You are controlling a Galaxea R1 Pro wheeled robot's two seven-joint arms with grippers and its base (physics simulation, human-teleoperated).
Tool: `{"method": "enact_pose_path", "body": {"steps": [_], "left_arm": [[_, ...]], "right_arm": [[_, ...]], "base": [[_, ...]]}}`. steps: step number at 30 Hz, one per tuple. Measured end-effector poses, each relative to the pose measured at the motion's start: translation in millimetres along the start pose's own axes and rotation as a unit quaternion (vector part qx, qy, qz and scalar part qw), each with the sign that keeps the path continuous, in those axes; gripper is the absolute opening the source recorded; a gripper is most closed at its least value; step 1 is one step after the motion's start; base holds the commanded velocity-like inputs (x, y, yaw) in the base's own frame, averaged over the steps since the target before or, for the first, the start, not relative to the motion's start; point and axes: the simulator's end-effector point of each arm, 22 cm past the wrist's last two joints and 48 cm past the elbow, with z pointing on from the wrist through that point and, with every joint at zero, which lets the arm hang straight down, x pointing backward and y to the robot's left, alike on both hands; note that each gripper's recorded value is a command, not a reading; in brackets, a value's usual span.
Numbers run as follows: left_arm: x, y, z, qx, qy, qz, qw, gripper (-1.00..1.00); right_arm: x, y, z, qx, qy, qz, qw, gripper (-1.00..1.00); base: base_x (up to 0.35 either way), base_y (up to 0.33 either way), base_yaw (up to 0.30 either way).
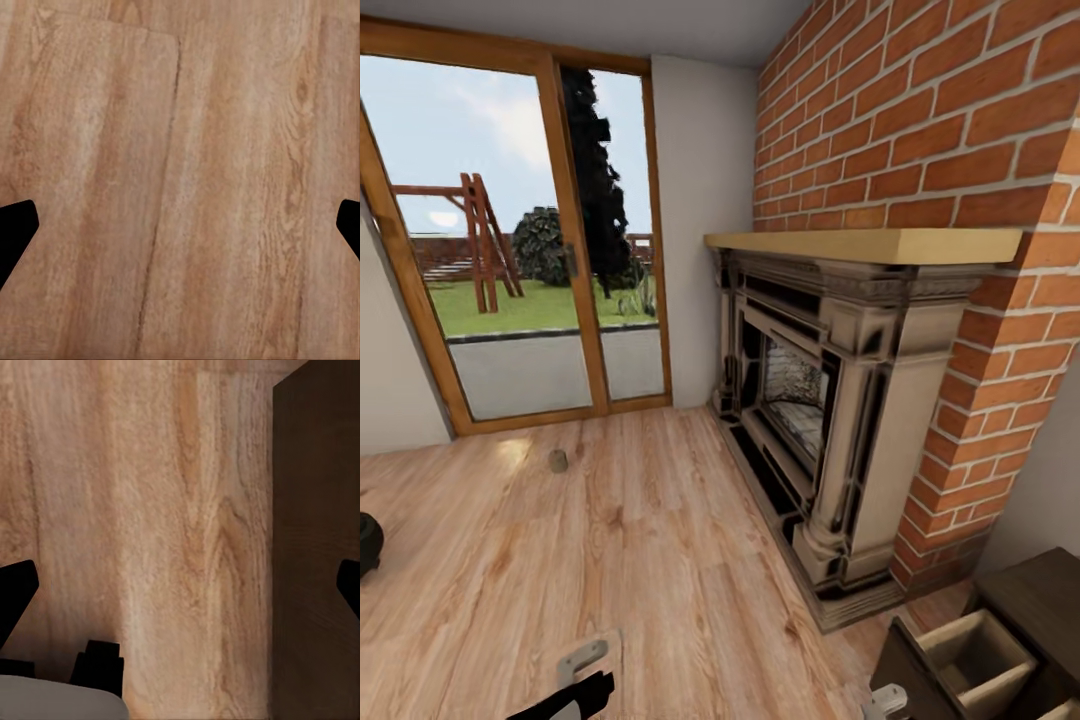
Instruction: Place each of the two pumpkins and all three candles from the living room inside a cabinet in the living room (use any cabinet), then make sure every cabinet is closed, and position the cauldron so it is next to a table in the living room.
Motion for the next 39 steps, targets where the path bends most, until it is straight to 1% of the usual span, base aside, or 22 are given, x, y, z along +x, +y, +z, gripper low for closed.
{"method": "enact_pose_path", "body": {"steps": [9,12,15,19,24,31,39], "left_arm": [[2.3,0.5,1.0,-0.001,0.002,0.000,1.0000,1.00],[3.0,0.1,1.1,-0.001,0.003,0.000,1.0000,1.00],[3.6,0.1,1.3,-0.001,0.004,-0.001,1.0000,1.00],[4.0,-0.8,1.1,0.000,0.004,-0.002,1.0000,1.00],[1.4,-1.0,0.1,0.000,0.002,-0.004,1.0000,1.00],[-1.9,-0.5,-1.4,0.000,-0.001,-0.022,0.9998,1.00],[-5.2,-3.5,-3.5,0.003,-0.005,-0.025,0.9997,1.00]], "right_arm": [[3.9,1.7,1.4,-0.002,0.004,-0.001,1.0000,1.00],[14.7,12.3,2.7,-0.008,0.011,-0.002,0.9999,1.00],[17.8,19.9,3.0,-0.013,0.013,-0.003,0.9998,1.00],[18.4,22.1,2.9,-0.014,0.013,-0.004,0.9998,1.00],[16.6,22.0,1.8,-0.014,0.011,-0.004,0.9998,1.00],[13.6,21.1,0.1,-0.013,0.007,-0.004,0.9999,1.00],[10.2,19.9,-1.8,-0.011,0.003,-0.004,0.9999,1.00]], "base": [[0.002,0.000,0.290],[0.107,0.000,0.290],[0.270,0.000,0.290],[0.315,0.000,0.248],[0.330,0.000,0.203],[0.333,0.000,0.205],[0.334,0.000,0.209]]}}
